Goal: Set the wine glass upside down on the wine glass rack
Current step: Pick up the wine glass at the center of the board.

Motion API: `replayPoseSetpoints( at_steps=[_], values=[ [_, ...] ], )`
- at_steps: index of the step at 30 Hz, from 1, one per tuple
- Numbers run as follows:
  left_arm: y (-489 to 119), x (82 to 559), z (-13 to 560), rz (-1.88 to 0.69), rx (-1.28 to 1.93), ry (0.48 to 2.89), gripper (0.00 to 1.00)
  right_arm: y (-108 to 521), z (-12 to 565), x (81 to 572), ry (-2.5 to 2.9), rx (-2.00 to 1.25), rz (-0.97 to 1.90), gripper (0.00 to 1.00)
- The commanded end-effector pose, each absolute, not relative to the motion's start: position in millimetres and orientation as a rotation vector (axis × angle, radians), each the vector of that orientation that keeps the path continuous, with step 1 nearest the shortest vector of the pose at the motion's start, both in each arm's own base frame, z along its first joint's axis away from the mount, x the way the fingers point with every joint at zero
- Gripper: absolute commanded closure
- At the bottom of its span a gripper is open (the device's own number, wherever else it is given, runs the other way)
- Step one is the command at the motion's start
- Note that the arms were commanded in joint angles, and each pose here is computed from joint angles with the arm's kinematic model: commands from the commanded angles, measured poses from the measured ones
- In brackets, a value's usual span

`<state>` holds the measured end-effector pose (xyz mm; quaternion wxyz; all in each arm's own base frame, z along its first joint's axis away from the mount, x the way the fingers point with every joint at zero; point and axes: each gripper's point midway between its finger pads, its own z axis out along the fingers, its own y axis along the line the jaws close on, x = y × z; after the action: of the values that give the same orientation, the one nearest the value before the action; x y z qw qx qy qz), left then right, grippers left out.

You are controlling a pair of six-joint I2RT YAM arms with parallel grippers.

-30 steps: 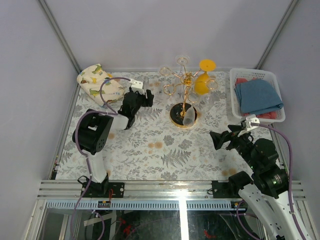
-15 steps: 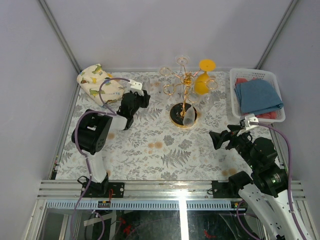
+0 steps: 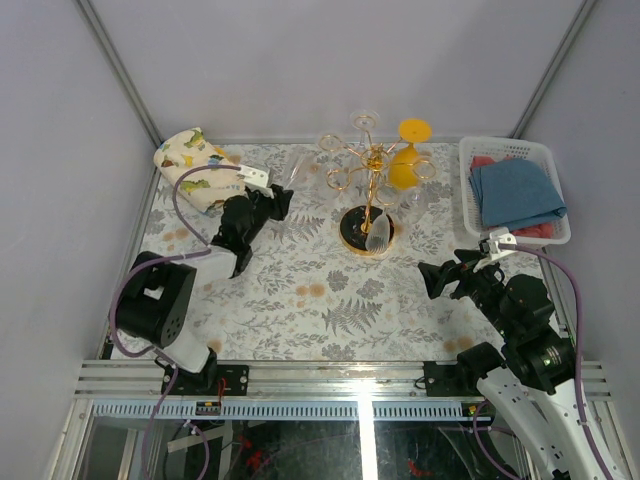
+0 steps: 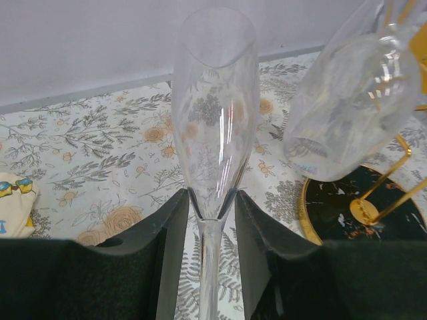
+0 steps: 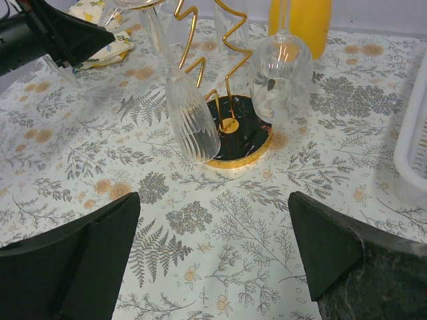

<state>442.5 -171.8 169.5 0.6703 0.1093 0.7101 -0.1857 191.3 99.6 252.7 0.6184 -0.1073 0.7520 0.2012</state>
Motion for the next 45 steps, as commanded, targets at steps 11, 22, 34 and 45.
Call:
replayPoseSetpoints(
  at_steps=[11,22,34,45],
  values=[
    [-166.6,409.9,197.6,-0.491,0.221,1.504,0.72,101.5,262.8,196.3,1.69,-0.251,0.462,0.0],
    [-162.1,368.3,223.3,-0.594,0.166,1.504,0.98,99.1,264.4,196.3,1.689,-0.24,0.453,0.0],
    [-140.0,311.1,273.9,-0.711,-0.013,1.465,1.0,119.7,273.3,186.9,1.69,-0.349,0.556,0.01],
    [-145.1,274.9,323.2,-0.829,0.006,1.45,1.0,143.1,271.7,182.4,1.745,-0.42,0.687,0.01]
  ],
)
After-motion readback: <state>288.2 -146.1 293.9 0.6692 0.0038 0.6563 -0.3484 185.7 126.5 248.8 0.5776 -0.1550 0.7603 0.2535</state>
